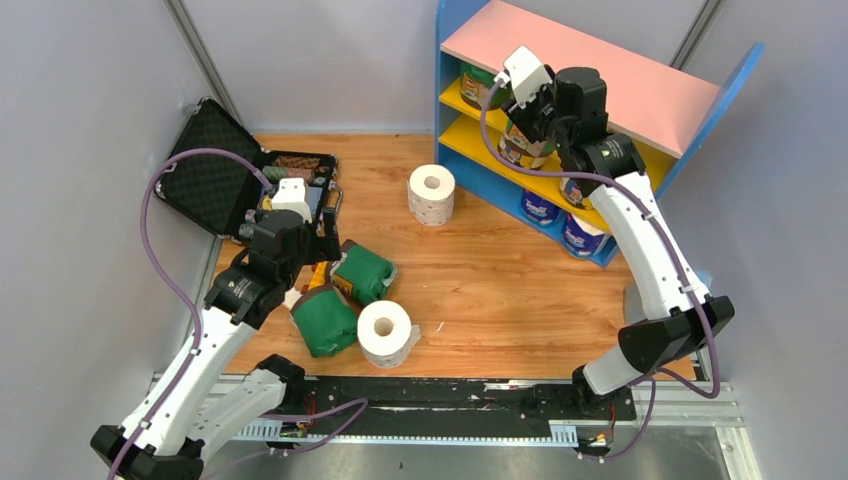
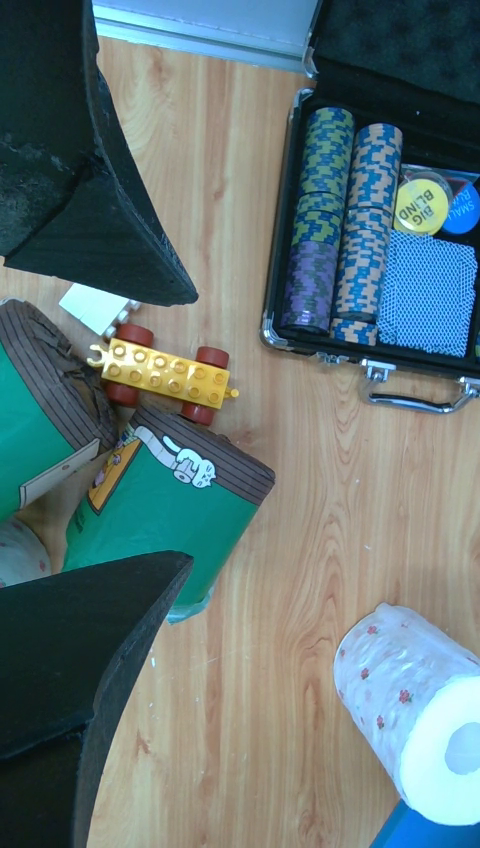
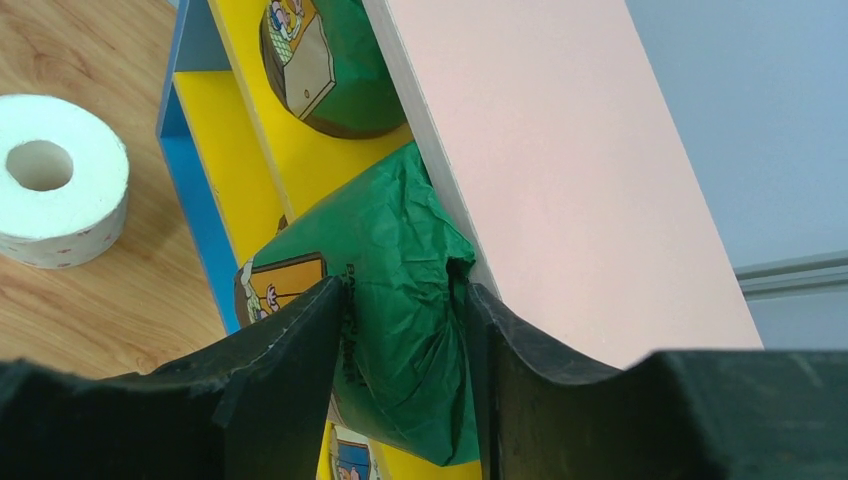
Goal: Place and organize the paper towels onto the shelf
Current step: Place the paper towel on the shelf.
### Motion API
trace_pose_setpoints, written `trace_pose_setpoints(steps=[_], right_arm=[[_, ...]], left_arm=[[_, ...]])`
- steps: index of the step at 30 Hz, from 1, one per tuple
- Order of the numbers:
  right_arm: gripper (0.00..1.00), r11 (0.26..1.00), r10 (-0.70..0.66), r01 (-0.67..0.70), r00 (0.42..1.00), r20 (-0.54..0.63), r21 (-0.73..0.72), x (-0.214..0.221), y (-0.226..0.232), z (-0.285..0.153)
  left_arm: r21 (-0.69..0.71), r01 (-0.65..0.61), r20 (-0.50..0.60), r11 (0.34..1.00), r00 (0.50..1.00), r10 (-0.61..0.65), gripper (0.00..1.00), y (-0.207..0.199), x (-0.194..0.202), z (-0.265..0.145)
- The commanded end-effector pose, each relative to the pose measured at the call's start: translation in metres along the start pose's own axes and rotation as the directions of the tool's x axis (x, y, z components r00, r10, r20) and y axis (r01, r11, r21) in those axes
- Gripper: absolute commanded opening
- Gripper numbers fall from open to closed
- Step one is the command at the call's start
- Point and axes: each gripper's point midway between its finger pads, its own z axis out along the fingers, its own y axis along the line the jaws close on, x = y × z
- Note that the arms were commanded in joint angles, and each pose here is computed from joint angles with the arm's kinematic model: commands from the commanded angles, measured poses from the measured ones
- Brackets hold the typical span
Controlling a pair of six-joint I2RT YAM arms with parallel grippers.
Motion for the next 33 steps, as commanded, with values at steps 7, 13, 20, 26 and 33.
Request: trace_pose_setpoints(steps=[7, 13, 20, 26, 33], right_arm=[[0.54, 0.975, 0.045, -0.054, 0.998, 0.044, 0.216, -0.001, -0.038, -0.008], [0.56, 0.939, 0.065, -0.082, 0.996, 0.061, 0.333, 0.000, -0.056, -0.010], [0.60, 0.917, 0.026, -0.037, 0.999, 0.034, 0.397, 0.011, -0.061, -0.009], [0.65, 0.921, 0.008, -0.024, 0.999, 0.042, 0.389, 0.010, -0.056, -0.009], [0.84, 0.946, -0.021, -0.016, 0.994, 0.110, 0.324, -0.008, -0.036, -0.016]], left_arm=[[0.001, 0.010, 0.032, 1.000, 0.999, -0.010, 1.00, 0.000, -0.007, 0.001], [0.000, 0.010, 0.034, 1.000, 0.999, -0.010, 1.00, 0.001, -0.007, 0.000], [0.005, 0.013, 0.036, 1.000, 0.999, -0.013, 1.00, 0.000, -0.008, -0.001], [0.006, 0.013, 0.037, 1.000, 0.999, -0.014, 1.00, 0.000, -0.008, -0.001], [0.004, 0.012, 0.033, 1.000, 0.999, -0.012, 1.00, 0.000, -0.008, 0.000]])
